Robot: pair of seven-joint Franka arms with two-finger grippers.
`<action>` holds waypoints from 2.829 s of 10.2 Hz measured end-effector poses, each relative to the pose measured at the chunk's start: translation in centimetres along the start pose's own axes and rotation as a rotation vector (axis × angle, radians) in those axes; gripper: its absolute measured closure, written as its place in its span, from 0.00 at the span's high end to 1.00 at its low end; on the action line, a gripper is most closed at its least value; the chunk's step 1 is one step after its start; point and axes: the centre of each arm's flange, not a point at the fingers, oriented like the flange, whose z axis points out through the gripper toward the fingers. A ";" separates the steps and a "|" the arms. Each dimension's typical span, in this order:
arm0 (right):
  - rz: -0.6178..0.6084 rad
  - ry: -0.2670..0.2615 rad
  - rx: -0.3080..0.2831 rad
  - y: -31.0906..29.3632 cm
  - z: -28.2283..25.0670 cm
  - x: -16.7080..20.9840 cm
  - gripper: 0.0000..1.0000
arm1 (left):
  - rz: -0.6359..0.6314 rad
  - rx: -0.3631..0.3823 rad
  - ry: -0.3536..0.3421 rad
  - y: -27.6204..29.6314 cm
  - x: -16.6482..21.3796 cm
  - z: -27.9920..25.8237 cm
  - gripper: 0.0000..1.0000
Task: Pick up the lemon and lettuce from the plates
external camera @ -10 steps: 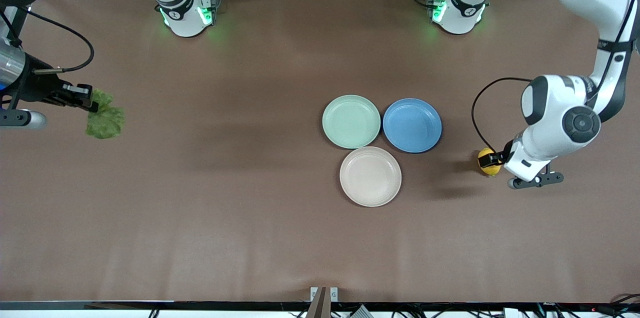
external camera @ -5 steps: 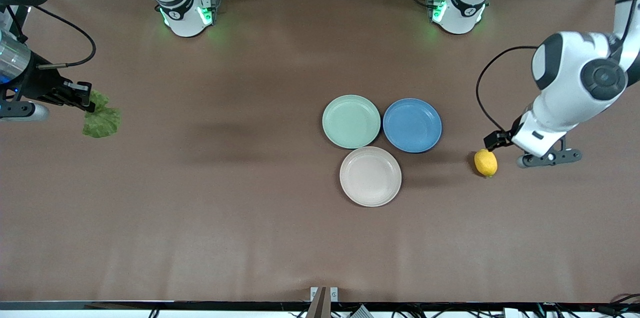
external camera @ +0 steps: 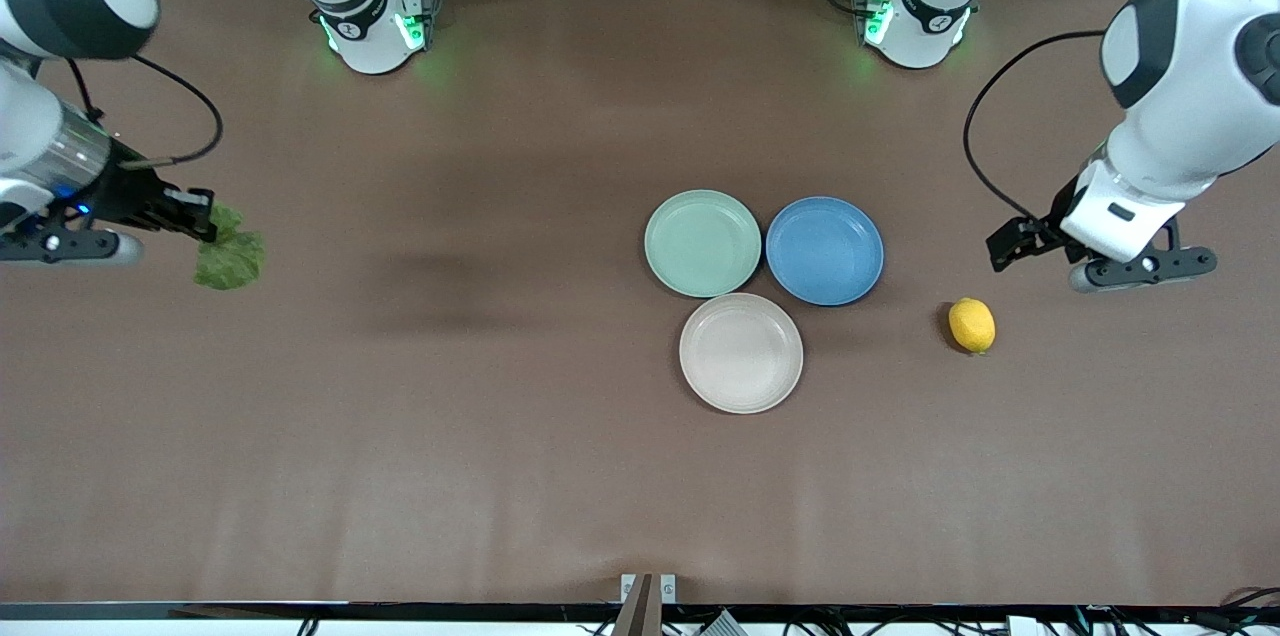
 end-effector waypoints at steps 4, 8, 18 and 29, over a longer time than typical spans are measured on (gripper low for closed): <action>0.020 0.032 -0.010 1.1 9.7 0.7 0.02 | 0.019 0.009 -0.034 0.6 -0.4 -6.0 1.00; 0.046 0.048 -0.025 2.9 19.5 0.8 0.02 | 0.083 0.017 -0.077 0.0 -0.8 -9.3 1.00; 0.059 -0.075 -0.031 4.7 20.2 5.1 0.69 | 0.088 -0.026 -0.067 0.5 -0.9 -11.8 1.00; 0.017 0.032 -0.016 5.5 -0.3 5.6 1.00 | 0.088 -0.026 -0.071 0.5 -0.7 -11.6 1.00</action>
